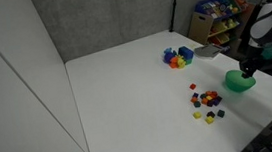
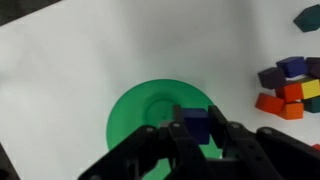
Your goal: Pick up a purple block and place it in the green bowl
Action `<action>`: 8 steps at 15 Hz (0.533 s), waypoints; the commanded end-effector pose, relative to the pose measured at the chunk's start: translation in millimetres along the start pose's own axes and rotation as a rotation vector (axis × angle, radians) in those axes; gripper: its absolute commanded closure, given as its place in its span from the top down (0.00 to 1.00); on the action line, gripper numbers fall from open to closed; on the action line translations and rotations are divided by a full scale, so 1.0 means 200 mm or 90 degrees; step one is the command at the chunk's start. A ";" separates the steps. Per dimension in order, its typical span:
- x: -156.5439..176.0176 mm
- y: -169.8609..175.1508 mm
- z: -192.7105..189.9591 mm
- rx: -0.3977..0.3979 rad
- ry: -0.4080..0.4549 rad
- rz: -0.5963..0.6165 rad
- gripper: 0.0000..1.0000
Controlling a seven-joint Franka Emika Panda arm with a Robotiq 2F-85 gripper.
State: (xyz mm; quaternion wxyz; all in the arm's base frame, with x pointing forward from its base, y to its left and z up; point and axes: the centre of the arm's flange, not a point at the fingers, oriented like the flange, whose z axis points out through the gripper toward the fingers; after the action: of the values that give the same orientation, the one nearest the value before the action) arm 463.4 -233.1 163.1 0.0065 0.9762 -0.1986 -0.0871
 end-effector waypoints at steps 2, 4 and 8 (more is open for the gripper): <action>-0.02 0.19 -0.05 0.001 -0.008 0.018 0.68; -0.05 0.17 -0.08 0.010 -0.012 -0.001 0.86; -0.13 0.04 -0.26 0.031 -0.015 -0.074 1.00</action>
State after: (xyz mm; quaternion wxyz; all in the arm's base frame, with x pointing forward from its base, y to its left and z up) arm 450.4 -253.3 178.3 -0.0065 0.9780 -0.1835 -0.0986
